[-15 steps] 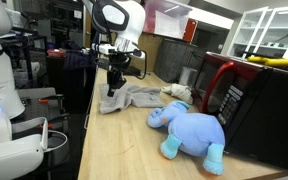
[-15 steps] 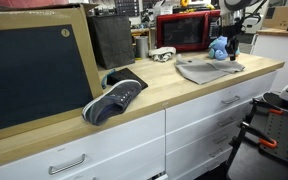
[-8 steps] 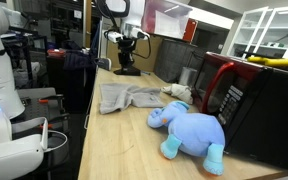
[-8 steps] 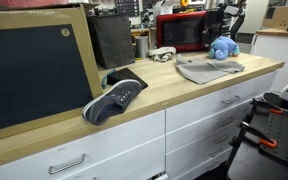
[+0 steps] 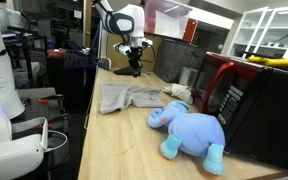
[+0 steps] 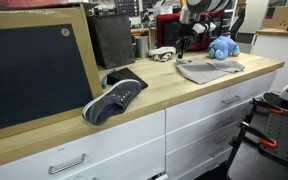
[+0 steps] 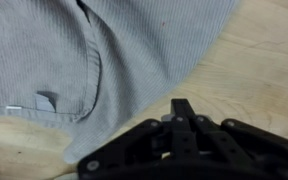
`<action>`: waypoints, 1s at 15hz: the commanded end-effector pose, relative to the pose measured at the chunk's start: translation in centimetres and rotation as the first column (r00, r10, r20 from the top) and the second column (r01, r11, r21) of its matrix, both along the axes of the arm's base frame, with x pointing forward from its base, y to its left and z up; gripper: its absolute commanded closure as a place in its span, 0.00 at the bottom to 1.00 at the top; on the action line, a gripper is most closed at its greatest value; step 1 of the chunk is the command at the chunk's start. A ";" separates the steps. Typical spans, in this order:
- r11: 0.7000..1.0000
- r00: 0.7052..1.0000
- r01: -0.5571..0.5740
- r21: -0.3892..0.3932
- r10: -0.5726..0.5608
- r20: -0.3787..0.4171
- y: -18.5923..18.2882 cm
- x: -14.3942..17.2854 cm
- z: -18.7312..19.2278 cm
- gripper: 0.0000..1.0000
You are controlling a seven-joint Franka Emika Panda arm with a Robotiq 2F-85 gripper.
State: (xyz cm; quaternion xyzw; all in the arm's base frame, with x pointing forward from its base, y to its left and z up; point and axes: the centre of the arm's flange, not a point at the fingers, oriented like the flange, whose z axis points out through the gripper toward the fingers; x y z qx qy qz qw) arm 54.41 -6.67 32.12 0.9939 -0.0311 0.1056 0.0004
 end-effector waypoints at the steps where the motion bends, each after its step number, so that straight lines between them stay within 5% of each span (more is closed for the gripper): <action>1: 0.997 0.998 0.058 -0.056 -0.057 0.019 0.5 4.5 -2.9 1.00; 9: 0.971 0.984 0.170 -0.165 -0.177 -0.025 -1.1 7.8 -6.7 1.00; 15: 0.964 0.970 0.232 -0.127 -0.238 -0.038 -3.1 7.5 -3.2 1.00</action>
